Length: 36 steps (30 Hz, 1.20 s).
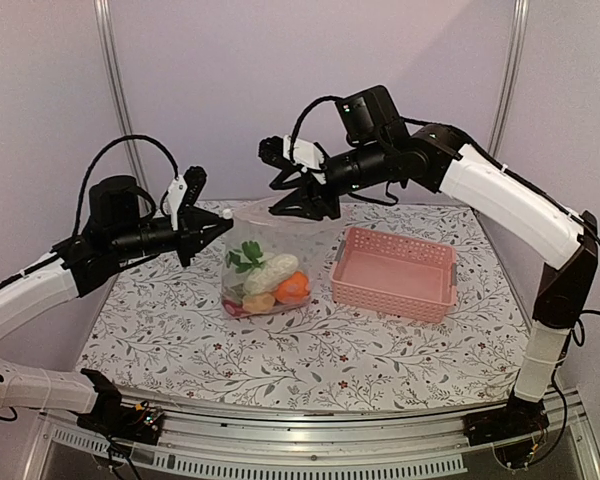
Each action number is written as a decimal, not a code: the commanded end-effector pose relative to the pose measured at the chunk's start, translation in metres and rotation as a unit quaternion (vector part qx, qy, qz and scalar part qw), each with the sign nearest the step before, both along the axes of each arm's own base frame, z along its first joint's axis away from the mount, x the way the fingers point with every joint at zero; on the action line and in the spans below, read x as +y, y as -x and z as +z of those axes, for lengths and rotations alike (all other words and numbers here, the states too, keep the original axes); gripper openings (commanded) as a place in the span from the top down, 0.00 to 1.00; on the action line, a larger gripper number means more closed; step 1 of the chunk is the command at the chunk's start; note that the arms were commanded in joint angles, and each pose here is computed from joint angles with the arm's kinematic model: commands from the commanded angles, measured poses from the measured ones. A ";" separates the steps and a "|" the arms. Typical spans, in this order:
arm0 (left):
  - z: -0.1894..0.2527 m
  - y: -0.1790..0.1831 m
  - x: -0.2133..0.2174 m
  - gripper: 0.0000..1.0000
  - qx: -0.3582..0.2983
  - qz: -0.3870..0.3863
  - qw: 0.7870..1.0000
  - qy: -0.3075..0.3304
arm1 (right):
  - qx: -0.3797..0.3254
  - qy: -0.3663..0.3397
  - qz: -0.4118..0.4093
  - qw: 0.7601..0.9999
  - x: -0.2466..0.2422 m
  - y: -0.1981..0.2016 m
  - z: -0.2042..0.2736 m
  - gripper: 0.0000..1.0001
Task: Place the food in the zip-top bag and seal the zipper
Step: Hold the zipper food storage bag at the center of the board, then zip the zipper on the zipper food storage bag.
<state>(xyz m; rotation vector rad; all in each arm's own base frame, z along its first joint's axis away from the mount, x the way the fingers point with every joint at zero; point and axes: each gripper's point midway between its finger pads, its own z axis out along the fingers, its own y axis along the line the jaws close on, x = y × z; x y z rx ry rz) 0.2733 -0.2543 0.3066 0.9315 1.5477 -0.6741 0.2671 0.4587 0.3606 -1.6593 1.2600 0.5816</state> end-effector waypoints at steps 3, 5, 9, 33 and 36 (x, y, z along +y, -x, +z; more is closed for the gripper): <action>0.009 0.005 -0.004 1.00 -0.007 -0.031 0.999 -0.013 | 0.003 -0.017 0.046 0.999 0.026 0.021 0.007 0.52; 0.009 0.007 -0.005 1.00 -0.006 -0.036 0.999 -0.015 | 0.000 -0.019 0.052 0.998 0.033 0.023 0.007 0.52; 0.007 0.010 -0.008 1.00 0.000 -0.046 0.999 -0.026 | 0.001 -0.021 0.062 0.998 0.043 0.026 0.003 0.52; 0.003 0.032 -0.022 1.00 -0.032 -0.082 0.994 -0.064 | 0.001 0.000 0.078 0.997 0.060 0.030 -0.026 0.61; 0.004 0.033 -0.022 1.00 -0.034 -0.082 0.994 -0.065 | 0.001 0.006 0.081 0.997 0.060 0.033 -0.031 0.65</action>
